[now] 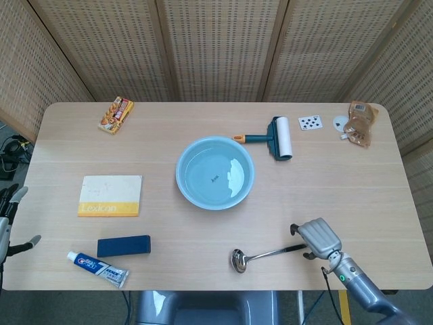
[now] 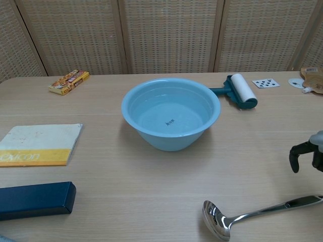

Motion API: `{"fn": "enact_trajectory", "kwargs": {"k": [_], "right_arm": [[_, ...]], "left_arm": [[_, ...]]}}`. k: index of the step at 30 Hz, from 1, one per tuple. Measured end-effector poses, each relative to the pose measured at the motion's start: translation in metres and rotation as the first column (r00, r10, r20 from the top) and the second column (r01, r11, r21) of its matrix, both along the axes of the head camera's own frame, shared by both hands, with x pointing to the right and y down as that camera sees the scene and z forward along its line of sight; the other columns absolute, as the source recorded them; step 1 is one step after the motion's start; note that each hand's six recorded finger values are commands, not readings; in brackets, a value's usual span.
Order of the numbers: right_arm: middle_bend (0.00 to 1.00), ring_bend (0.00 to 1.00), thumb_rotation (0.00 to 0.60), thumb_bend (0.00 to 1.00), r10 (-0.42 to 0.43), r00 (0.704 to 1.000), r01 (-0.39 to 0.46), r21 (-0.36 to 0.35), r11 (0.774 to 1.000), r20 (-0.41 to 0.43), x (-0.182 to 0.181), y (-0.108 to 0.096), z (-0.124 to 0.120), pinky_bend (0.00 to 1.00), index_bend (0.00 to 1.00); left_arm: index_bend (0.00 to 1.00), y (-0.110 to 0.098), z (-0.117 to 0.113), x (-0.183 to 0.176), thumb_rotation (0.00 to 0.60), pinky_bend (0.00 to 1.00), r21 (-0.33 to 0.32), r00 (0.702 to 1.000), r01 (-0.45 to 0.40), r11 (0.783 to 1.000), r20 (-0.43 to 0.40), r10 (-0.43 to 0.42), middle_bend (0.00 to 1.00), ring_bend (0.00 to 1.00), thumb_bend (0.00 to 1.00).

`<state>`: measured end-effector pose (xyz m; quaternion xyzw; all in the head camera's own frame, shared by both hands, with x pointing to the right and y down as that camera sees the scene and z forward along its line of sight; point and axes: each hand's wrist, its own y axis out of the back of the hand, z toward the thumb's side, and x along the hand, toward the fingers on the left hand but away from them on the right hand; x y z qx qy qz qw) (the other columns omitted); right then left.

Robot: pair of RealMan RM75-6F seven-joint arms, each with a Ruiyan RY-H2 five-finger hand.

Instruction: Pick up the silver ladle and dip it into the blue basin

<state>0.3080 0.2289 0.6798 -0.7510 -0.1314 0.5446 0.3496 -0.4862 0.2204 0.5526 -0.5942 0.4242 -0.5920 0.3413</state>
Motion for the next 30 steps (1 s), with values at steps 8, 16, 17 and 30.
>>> {"fn": "enact_trajectory", "kwargs": {"k": [8,16,17,30], "right_arm": [[0.94,0.96,0.6,0.44,-0.041,0.999,0.04,-0.037,0.998,-0.01,-0.012,0.009,0.016,1.0,0.46],[0.94,0.96,0.6,0.48,-0.073,0.997,0.072,-0.053,0.996,-0.025,-0.019,0.014,0.028,1.0,0.47],[0.94,0.96,0.6,0.48,-0.076,0.997,0.075,-0.055,0.996,-0.027,-0.02,0.015,0.03,1.0,0.48],[0.95,0.96,0.6,0.48,-0.103,0.993,0.099,-0.06,0.993,-0.055,-0.02,0.023,0.042,1.0,0.49]], "left_arm": [[0.0,-0.003,0.004,-0.003,0.6,0.0,-0.01,1.0,0.011,1.0,0.01,-0.011,0.0,0.0,0.0],[0.0,-0.003,0.006,-0.003,0.6,0.0,-0.015,1.0,0.012,1.0,0.014,-0.011,0.0,0.0,0.0],[0.0,-0.003,0.006,-0.003,0.6,0.0,-0.014,1.0,0.012,1.0,0.014,-0.012,0.0,0.0,0.0],[0.0,-0.004,0.005,-0.002,0.6,0.0,-0.013,1.0,0.012,1.0,0.01,-0.012,0.0,0.0,0.0]]}}
